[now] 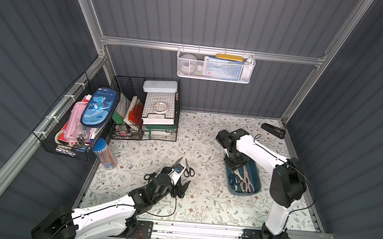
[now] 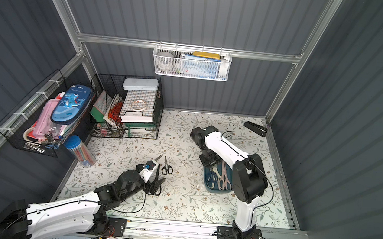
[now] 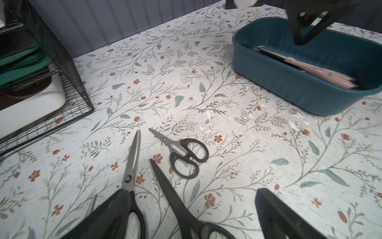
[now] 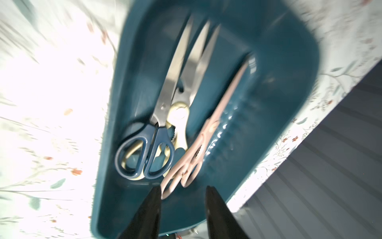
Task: Put the scissors into the storage box
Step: Place the scissors in the storage box, then pick up the scissors from the center of the board.
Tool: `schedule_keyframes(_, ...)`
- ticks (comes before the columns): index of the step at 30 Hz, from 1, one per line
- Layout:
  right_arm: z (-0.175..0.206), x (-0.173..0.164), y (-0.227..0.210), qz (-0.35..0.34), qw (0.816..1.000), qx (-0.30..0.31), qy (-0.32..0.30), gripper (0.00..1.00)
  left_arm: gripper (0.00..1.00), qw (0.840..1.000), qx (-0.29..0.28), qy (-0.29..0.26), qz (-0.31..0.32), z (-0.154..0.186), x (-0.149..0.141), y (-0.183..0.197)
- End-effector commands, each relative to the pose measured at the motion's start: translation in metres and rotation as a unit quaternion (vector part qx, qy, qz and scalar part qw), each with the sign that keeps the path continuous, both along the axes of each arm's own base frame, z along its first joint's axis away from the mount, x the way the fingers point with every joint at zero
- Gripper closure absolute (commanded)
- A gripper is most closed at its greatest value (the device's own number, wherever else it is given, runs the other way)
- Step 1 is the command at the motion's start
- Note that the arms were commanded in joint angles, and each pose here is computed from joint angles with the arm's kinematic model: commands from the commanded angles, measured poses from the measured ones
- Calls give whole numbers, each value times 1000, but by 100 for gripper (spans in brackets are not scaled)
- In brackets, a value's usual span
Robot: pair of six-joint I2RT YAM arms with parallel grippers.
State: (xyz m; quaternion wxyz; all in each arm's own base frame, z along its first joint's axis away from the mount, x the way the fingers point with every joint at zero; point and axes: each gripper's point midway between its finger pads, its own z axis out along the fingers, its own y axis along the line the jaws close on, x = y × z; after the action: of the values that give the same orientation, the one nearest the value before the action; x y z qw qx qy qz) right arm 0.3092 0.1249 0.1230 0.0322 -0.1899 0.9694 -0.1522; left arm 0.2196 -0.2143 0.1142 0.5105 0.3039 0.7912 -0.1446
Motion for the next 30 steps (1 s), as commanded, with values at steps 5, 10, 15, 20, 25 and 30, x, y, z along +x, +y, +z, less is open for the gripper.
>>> schedule_keyframes(5, 53, 46, -16, -156, 955, 187, -171, 56, 1, 988, -11, 22, 154, 28, 27, 32)
schedule_keyframes(10, 59, 51, 1, -157, 907, 314, -234, 51, 1, 963, -21, 162, 212, 25, 61, 26)
schedule_keyframes(15, 37, 31, 17, -98, 919, 270, -271, 50, 14, 941, -10, 241, 236, 26, 76, 1)
schedule_keyframes(20, 35, -2, 36, -10, 928, 198, -315, 50, 17, 909, 25, 315, 273, 13, 72, -1)
schedule_keyframes(25, 17, -28, 38, -13, 911, 250, -327, 49, 34, 892, 60, 365, 261, -13, 60, -5)
schedule_keyframes(30, -13, -53, 37, -7, 910, 278, -306, 49, 37, 874, 74, 397, 271, -29, 50, -2)
